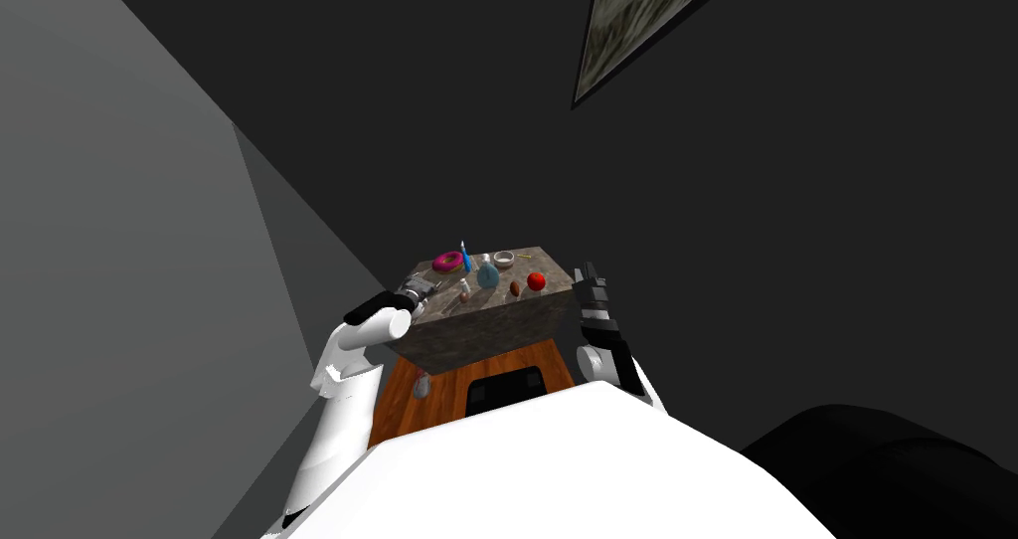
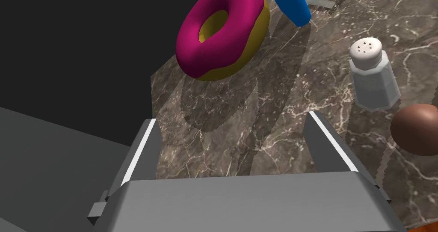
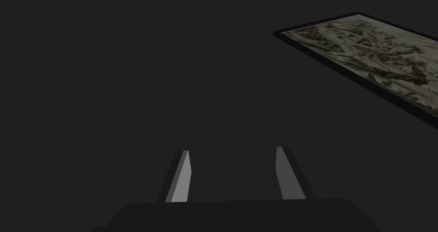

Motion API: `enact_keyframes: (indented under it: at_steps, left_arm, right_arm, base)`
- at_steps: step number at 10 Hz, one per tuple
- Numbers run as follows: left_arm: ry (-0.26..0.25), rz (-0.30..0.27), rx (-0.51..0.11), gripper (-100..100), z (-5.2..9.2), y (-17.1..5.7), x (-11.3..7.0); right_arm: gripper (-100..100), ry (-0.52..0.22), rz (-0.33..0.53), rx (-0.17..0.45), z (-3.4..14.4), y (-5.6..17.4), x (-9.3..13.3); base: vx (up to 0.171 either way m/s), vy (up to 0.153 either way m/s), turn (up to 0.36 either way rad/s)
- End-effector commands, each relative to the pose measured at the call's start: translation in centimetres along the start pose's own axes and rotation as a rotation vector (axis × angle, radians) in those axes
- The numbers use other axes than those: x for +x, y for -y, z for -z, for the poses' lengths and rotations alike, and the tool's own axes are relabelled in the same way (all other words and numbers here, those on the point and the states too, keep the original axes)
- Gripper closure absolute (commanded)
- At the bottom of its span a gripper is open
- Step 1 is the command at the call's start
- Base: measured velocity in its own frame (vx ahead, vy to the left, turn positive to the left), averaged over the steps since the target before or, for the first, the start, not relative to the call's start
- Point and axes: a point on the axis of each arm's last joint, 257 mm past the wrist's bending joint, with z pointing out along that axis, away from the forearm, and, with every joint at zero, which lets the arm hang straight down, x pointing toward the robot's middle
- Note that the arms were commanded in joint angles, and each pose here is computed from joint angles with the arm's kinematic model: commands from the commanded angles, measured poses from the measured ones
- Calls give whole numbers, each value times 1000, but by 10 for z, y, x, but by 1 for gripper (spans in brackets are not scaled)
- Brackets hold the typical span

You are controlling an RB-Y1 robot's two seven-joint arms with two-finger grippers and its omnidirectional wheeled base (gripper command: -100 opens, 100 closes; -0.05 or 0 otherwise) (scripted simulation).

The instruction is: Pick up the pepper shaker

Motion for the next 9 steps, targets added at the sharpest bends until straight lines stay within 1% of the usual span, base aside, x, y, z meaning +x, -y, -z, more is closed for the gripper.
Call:
enact_keyframes:
  at_steps: [1,2,3,4,5,6,7,8,9]
  left_arm:
    - [29,48,-33,-100,-5,-7,-3]
    - [51,48,-51,-100,-5,-11,-9]
    - [71,93,-75,-100,-10,-16,-9]
    - [97,92,-95,-100,-9,-22,-16]
    - [116,135,-118,-100,-13,-27,-16]
    - [140,135,-135,-100,-12,-31,-22]
    - [151,134,-144,-100,-11,-34,-25]
    - [178,175,-170,-100,-15,-40,-26]
    - [200,174,-186,-100,-13,-45,-31]
  right_arm:
    - [0,0,0,0,0,0,0]
    - [0,0,0,0,0,0,0]
    - [0,0,0,0,0,0,0]
    - [0,0,0,0,0,0,0]
    - [0,0,0,0,0,0,0]
    - [0,0,0,0,0,0,0]
    - [0,0,0,0,0,0,0]
    - [0,0,0,0,0,0,0]
    - [0,0,0,0,0,0,0]
  base:
    - [7,-22,-36]
    - [9,-23,-19]
    - [15,-32,-27]
    - [14,-29,-19]
    - [18,-32,-47]
    - [16,-27,-17]
    - [6,-12,9]
    - [12,-18,-33]
    - [14,-18,-26]
